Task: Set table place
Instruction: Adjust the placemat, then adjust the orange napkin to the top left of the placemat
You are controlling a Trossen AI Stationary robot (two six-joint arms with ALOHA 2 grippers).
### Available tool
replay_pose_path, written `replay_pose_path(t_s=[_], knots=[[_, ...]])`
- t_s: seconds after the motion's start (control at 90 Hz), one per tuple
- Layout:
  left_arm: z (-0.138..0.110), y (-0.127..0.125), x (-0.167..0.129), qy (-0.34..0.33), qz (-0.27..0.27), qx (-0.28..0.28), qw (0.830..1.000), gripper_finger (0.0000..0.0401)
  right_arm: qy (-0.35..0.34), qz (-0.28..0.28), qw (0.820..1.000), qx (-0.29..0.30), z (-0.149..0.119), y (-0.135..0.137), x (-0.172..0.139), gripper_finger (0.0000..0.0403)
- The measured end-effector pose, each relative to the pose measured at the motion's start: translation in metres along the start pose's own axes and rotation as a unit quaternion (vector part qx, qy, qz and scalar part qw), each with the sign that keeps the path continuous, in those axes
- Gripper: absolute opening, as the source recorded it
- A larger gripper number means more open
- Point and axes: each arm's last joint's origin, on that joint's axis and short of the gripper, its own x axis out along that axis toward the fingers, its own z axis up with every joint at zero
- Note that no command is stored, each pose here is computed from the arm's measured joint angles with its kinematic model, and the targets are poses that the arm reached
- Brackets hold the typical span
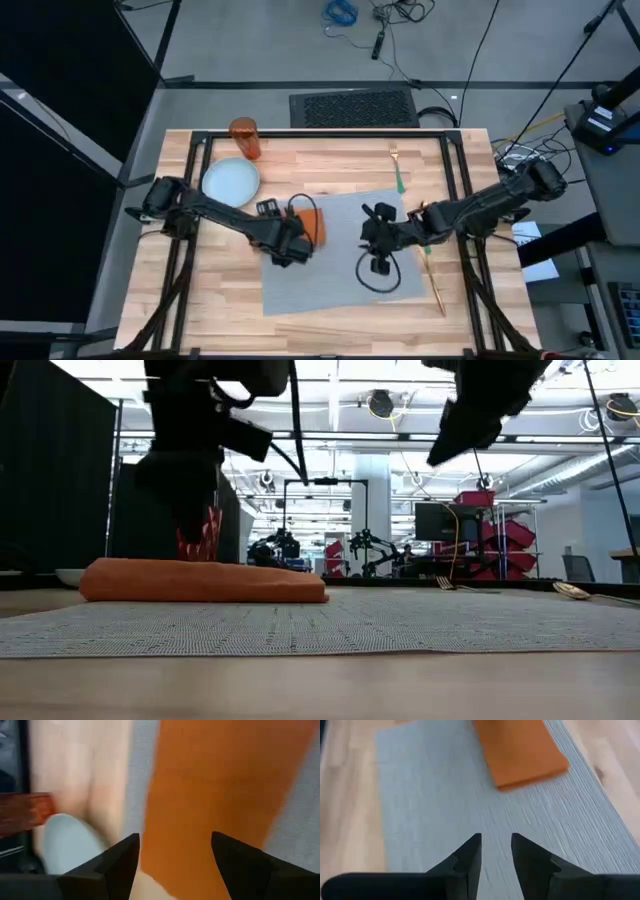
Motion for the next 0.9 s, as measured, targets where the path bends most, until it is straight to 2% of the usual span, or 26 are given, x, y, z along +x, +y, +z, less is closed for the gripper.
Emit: replay_pose_path(t_s=[0.067, 0.222, 0.367, 0.678, 0.9], knots=[[0.000, -0.004, 0.000, -0.012, -0.023, 0.000, 1.000, 0.0233, 0.011, 0.015, 1.000, 0.003, -0.002, -0.004, 0.004, 0.0093], [-0.008, -0.013, 0.014, -0.018, -0.026, 0.021, 0.999, 0.0233, 0.025, 0.016, 1.000, 0.007, -0.012, -0.010, 0.011, 0.0093], [-0.018, -0.020, 0.020, -0.020, -0.020, 0.034, 0.999, 0.0233, 0.015, 0.019, 1.000, 0.014, -0.017, -0.014, 0.019, 0.0093], [-0.022, -0.029, 0.032, -0.054, -0.035, 0.025, 0.998, 0.0233, -0.021, 0.049, 0.999, 0.012, -0.012, -0.012, 0.021, 0.0093], [-0.027, -0.030, 0.044, -0.062, -0.032, 0.022, 0.997, 0.0233, -0.070, 0.116, 0.991, 0.012, -0.001, -0.005, 0.018, 0.0093]])
